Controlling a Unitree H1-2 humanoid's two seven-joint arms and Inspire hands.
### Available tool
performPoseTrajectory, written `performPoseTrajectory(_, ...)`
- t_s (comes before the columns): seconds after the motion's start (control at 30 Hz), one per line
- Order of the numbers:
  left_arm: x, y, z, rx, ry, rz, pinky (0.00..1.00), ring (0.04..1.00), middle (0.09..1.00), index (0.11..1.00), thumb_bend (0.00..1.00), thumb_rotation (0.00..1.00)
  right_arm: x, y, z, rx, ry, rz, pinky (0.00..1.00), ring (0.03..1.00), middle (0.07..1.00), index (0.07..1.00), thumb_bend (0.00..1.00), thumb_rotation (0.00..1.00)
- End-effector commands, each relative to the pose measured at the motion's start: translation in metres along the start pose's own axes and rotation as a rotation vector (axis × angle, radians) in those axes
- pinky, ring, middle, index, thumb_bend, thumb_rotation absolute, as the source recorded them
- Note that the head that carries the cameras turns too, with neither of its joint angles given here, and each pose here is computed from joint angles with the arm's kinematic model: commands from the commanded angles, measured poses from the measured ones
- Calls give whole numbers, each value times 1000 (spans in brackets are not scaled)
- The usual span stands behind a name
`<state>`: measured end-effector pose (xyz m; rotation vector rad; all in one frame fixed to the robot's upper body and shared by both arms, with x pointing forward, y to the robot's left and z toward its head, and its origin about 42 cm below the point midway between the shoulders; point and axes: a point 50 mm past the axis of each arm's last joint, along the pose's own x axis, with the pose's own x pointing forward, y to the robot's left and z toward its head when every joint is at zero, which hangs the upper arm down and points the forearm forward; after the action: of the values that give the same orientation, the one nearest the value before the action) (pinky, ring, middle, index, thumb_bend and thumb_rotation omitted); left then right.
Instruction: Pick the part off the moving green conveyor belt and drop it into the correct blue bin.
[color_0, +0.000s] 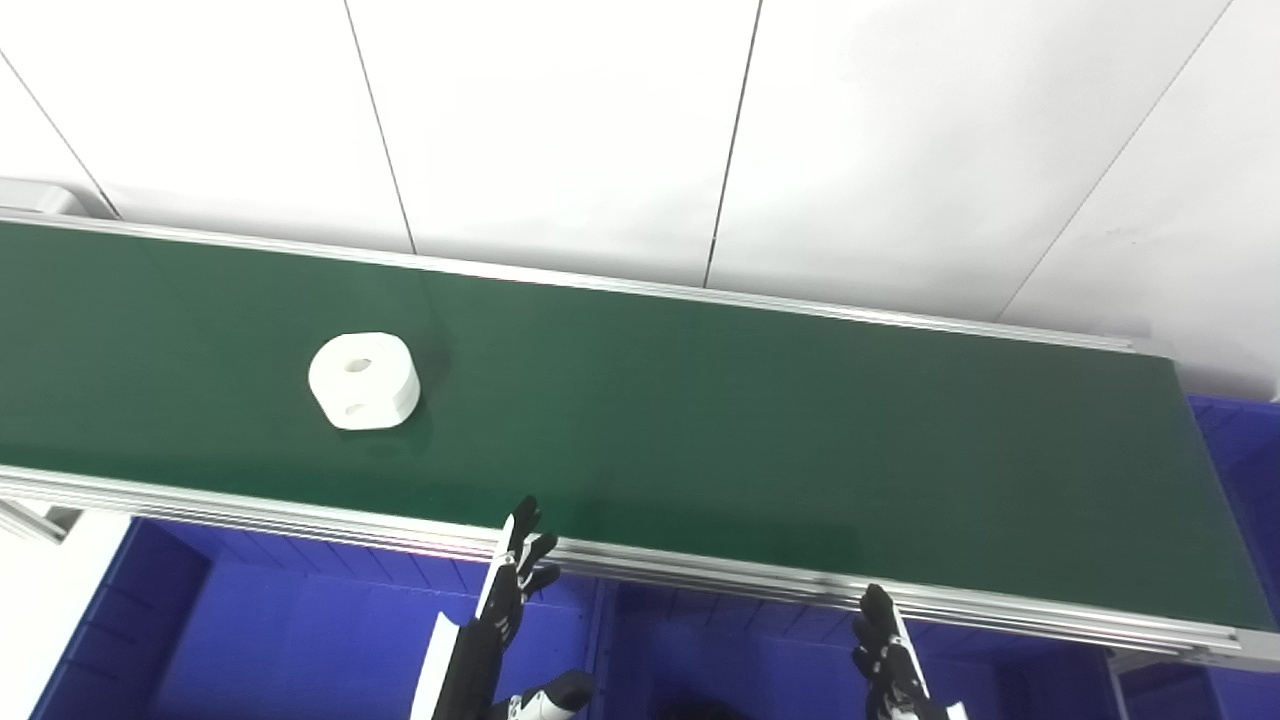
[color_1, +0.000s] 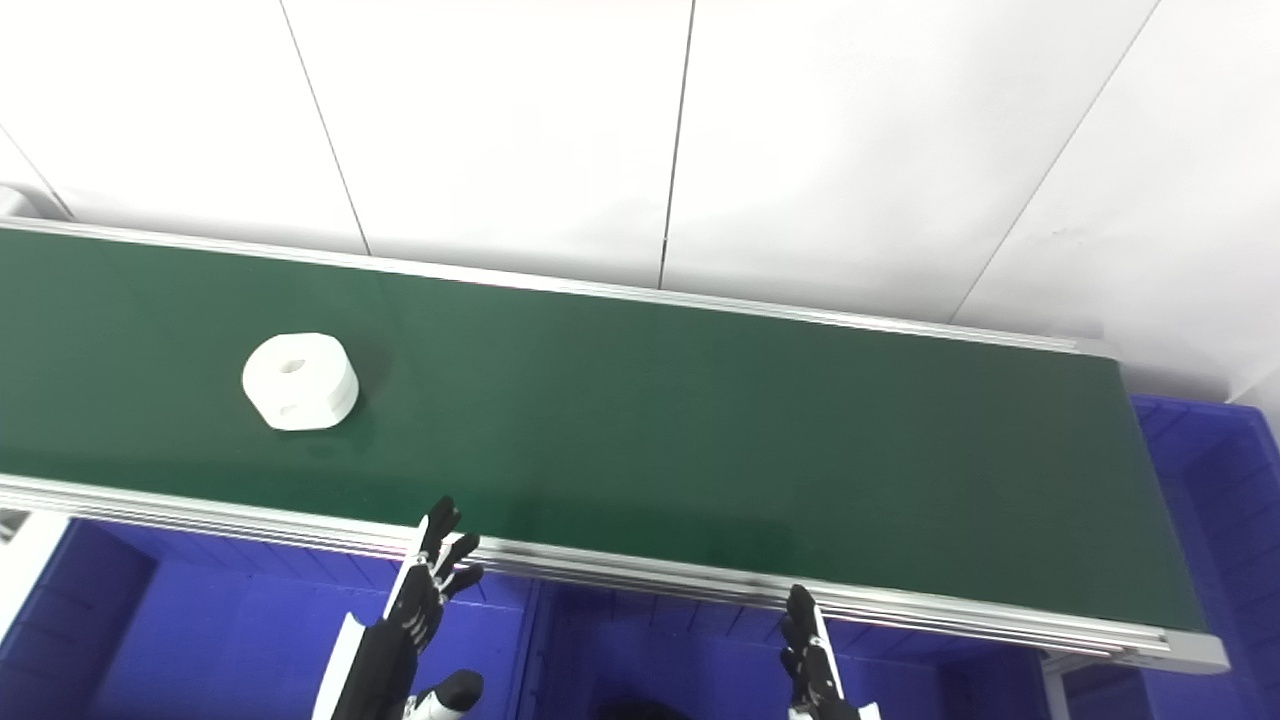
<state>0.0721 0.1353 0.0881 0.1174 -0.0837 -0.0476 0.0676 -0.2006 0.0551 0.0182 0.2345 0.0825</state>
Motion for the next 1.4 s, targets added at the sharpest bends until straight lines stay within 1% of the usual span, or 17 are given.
performPoseTrajectory(0.0,7,-9,15,-15,-87,26,795,931,1000,1000,855,841,0,-3,7,2,-76,14,1000,1000,1000,1000,1000,1000)
performPoseTrajectory(0.23,8,-10,19,37,-133,20,742,928,1000,1000,837,825,0,-8,8,-1,-69,15,1000,1000,1000,1000,1000,1000)
performPoseTrajectory(0.3,13,-9,28,55,-185,39,740,925,990,1000,831,833,-2,-8,9,-6,-68,14,1000,1000,1000,1000,1000,1000)
performPoseTrajectory(0.4,26,-3,51,77,-301,76,726,910,965,1000,821,786,-3,-9,9,-6,-70,15,1000,1000,1000,1000,1000,1000)
performPoseTrajectory(0.5,44,12,69,132,-411,93,757,912,958,1000,849,692,-3,-9,9,-5,-69,17,1000,1000,1000,1000,1000,1000)
performPoseTrajectory(0.53,50,18,74,154,-435,100,739,888,933,1000,859,592,-2,-8,9,-8,-69,18,1000,1000,1000,1000,1000,1000)
performPoseTrajectory(0.57,60,30,81,199,-460,89,740,885,926,997,870,557,-2,-8,10,-7,-70,18,1000,1000,1000,1000,1000,1000)
performPoseTrajectory(0.6,71,44,88,262,-478,68,801,907,930,990,891,505,-2,-7,10,-5,-71,17,1000,1000,1000,1000,1000,1000)
performPoseTrajectory(0.63,80,58,94,346,-483,42,813,911,932,989,893,499,-2,-7,10,-3,-71,16,1000,1000,1000,1000,1000,1000)
performPoseTrajectory(0.7,96,85,105,492,-457,-3,839,944,941,969,934,475,-1,-6,11,1,-68,15,1000,1000,1000,1000,1000,1000)
performPoseTrajectory(0.77,111,108,113,600,-417,-42,955,986,975,964,958,429,-1,-6,11,4,-68,16,1000,1000,1000,1000,1000,1000)
performPoseTrajectory(0.83,125,127,121,711,-389,-56,923,974,976,944,982,393,-1,-6,11,7,-71,16,1000,1000,1000,1000,1000,1000)
performPoseTrajectory(1.07,162,168,140,970,-289,-91,998,985,980,927,977,272,0,-7,12,14,-72,18,1000,1000,1000,1000,1000,1000)
performPoseTrajectory(1.1,166,172,142,997,-281,-93,919,949,963,924,990,268,0,-7,12,17,-73,19,1000,1000,1000,1000,1000,1000)
performPoseTrajectory(1.13,174,177,144,1040,-270,-99,892,937,957,923,995,267,0,-8,12,13,-73,21,1000,1000,1000,1000,1000,1000)
performPoseTrajectory(1.27,196,189,148,1184,-237,-143,841,870,892,901,1000,254,0,-8,12,-2,-71,25,1000,1000,1000,1000,1000,1000)
performPoseTrajectory(1.37,212,193,146,1243,-196,-186,845,867,881,895,1000,244,1,-8,13,2,-71,30,1000,1000,1000,1000,1000,1000)
